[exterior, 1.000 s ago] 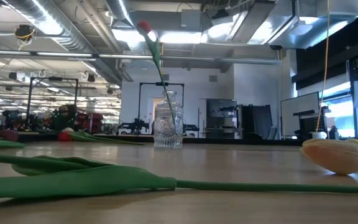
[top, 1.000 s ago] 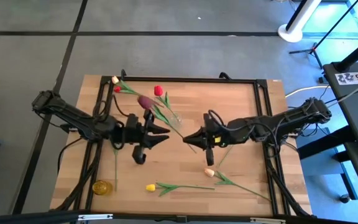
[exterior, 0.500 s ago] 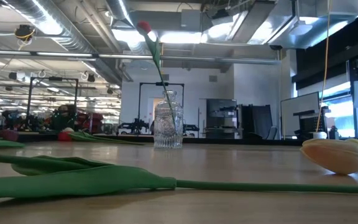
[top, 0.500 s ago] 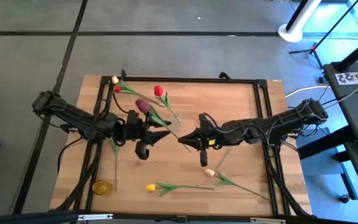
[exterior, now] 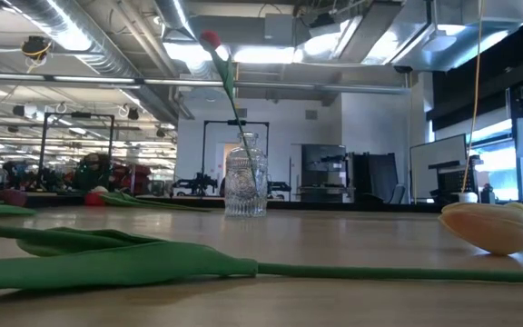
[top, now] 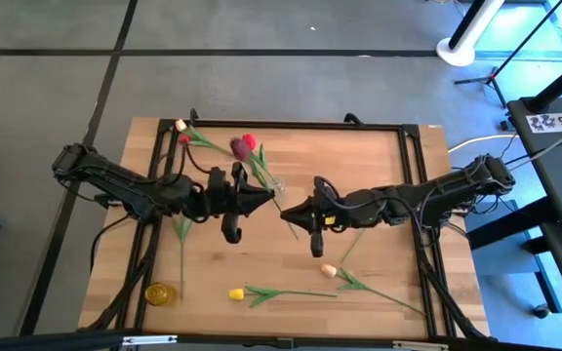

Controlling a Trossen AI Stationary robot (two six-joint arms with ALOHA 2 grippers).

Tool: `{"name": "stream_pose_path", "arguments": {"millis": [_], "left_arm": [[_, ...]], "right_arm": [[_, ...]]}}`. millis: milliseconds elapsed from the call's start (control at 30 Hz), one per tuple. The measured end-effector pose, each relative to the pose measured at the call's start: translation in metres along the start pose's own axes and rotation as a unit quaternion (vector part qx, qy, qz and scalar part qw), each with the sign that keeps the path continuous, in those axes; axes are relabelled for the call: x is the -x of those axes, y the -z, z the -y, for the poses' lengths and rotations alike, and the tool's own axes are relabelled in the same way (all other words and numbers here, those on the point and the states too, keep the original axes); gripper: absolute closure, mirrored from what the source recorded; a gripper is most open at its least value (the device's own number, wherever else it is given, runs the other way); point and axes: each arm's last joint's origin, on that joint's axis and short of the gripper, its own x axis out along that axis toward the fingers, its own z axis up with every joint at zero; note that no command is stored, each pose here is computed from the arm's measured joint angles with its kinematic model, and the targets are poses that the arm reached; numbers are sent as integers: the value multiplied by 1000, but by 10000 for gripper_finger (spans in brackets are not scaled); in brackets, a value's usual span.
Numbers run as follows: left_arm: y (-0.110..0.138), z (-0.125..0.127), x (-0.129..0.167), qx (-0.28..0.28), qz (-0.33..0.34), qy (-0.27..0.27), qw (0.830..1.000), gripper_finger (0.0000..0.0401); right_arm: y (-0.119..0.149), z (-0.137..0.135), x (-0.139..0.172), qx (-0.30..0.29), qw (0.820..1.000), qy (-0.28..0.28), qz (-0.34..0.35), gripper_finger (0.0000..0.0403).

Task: Sort flowers into vase by color
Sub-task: Put the top dark purple flower into the transparent vase

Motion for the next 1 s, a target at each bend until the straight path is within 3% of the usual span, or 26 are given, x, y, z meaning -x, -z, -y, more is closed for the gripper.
{"name": "stream_pose_path", "arguments": {"millis": [267,433,633,767,900,1000], "left_arm": [[27,9,5,-39,-95,-24,994,399],[48,9,-1,-52,-122,-38,990,399],[60,7,-3,-63,-138,-57,987,398],[59,7,-3,-54,-137,-59,987,381],[59,5,-3,-55,-141,-62,987,355],[57,6,3,-53,-161,-64,984,333]], "right_arm": [[-23,2,16,-30,999,-1,26,215],[-23,17,-2,-44,999,-4,26,185],[-15,20,-15,-54,998,2,20,219],[-14,21,-17,-54,998,5,21,281],[-14,21,-17,-49,999,7,19,374],[-14,22,-17,-38,999,22,25,385]]}}
